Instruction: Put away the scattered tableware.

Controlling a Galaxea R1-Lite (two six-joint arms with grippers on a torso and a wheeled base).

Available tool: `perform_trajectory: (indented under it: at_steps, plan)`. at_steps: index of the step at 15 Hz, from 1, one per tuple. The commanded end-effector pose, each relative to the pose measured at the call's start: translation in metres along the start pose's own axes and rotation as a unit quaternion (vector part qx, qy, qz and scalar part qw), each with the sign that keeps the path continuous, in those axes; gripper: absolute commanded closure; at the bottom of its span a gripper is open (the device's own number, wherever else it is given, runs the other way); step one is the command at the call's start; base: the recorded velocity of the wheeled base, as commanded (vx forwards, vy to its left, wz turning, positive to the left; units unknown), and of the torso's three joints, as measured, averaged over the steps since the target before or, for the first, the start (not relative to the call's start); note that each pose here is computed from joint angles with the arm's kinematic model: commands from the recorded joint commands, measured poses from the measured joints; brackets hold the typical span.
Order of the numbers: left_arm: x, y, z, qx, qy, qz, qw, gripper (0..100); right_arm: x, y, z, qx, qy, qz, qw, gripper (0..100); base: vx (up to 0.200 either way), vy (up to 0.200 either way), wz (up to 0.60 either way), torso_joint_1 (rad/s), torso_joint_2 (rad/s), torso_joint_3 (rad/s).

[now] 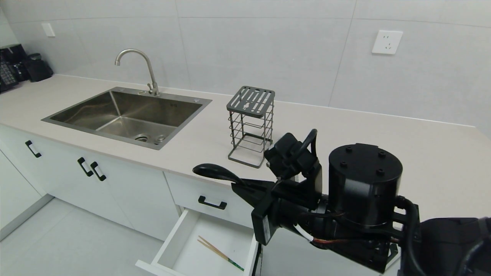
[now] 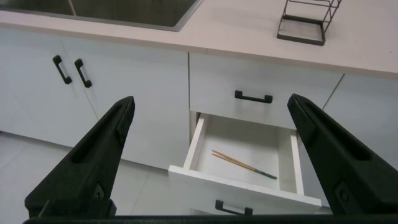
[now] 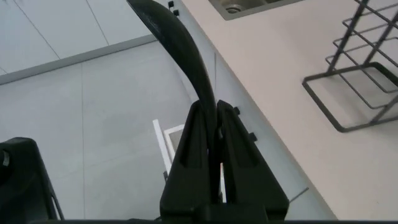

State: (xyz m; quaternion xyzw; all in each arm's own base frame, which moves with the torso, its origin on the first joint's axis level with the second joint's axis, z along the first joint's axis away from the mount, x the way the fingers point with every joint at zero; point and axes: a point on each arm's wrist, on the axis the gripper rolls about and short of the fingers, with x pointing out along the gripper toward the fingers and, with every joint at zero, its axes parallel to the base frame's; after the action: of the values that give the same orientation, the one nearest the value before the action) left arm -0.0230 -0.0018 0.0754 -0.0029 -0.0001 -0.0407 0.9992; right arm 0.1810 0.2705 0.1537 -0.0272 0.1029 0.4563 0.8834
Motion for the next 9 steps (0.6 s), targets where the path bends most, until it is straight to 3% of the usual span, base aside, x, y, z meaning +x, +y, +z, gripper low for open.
perform_trajectory:
  at_steps: [1, 5, 9]
  plan:
    - [0.000, 0.000, 0.000, 0.000, 0.001, 0.000, 1.0000, 0, 0.004, 0.007, 0.000, -0.002, 0.000, 0.010, 1.000, 100, 0.000, 0.000, 0.00, 0.000, 0.00, 0.000]
    - [0.000, 0.000, 0.000, 0.000, 0.000, 0.000, 1.0000, 0, 0.015, 0.028, -0.001, -0.031, 0.002, 0.060, 0.998, 100, 0.000, 0.000, 0.00, 0.000, 0.00, 0.000]
    - [0.000, 0.000, 0.000, 0.000, 0.001, 0.001, 1.0000, 0, 0.031, 0.032, 0.023, -0.042, -0.008, 0.063, 0.997, 100, 0.000, 0.000, 0.00, 0.000, 0.00, 0.000]
